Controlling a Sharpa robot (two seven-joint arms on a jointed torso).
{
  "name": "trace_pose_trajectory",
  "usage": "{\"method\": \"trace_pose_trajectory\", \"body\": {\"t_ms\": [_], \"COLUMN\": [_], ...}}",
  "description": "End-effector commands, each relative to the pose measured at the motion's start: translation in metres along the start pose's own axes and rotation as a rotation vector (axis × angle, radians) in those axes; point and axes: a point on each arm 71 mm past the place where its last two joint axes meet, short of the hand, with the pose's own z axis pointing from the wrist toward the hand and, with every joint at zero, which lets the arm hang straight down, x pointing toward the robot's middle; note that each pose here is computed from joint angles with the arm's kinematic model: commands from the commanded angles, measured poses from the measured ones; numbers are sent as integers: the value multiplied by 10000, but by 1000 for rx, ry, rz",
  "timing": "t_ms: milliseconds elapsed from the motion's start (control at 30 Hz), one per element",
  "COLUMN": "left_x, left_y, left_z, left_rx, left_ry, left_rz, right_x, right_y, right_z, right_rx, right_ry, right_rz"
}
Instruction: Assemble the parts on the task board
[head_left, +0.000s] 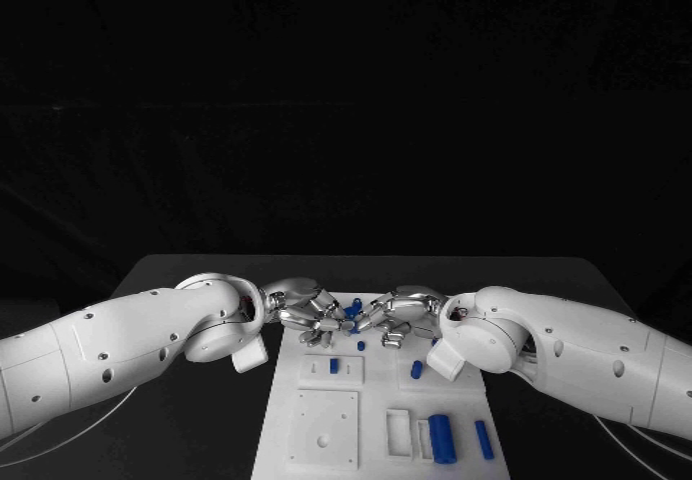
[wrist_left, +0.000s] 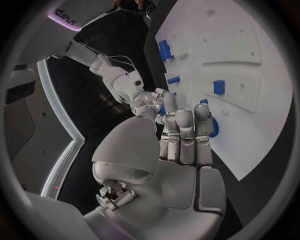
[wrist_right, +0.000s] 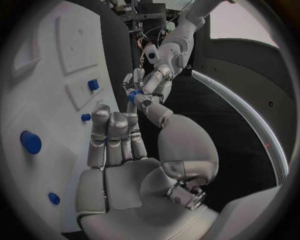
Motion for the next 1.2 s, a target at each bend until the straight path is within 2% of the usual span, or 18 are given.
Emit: {"method": "trace_pose_trajectory", "body": {"t_ms": [33, 267, 667, 1200], "left_x": [28, 37, 18, 29], "left_y": [-42, -39, -28, -21], "left_z": [14, 12, 9, 15], "left_rx": [22, 19, 15, -3], "left_ry": [26, 41, 32, 45], "left_rz": [-38, -76, -131, -141], "right_x": [23, 23, 32, 43], "right_y": [1, 2, 5, 10], "right_z": [9, 10, 13, 16], "right_rx": [-1, -1, -2, -2], "right_ry": [16, 15, 20, 20], "right_rz": [-13, -14, -17, -28]}}
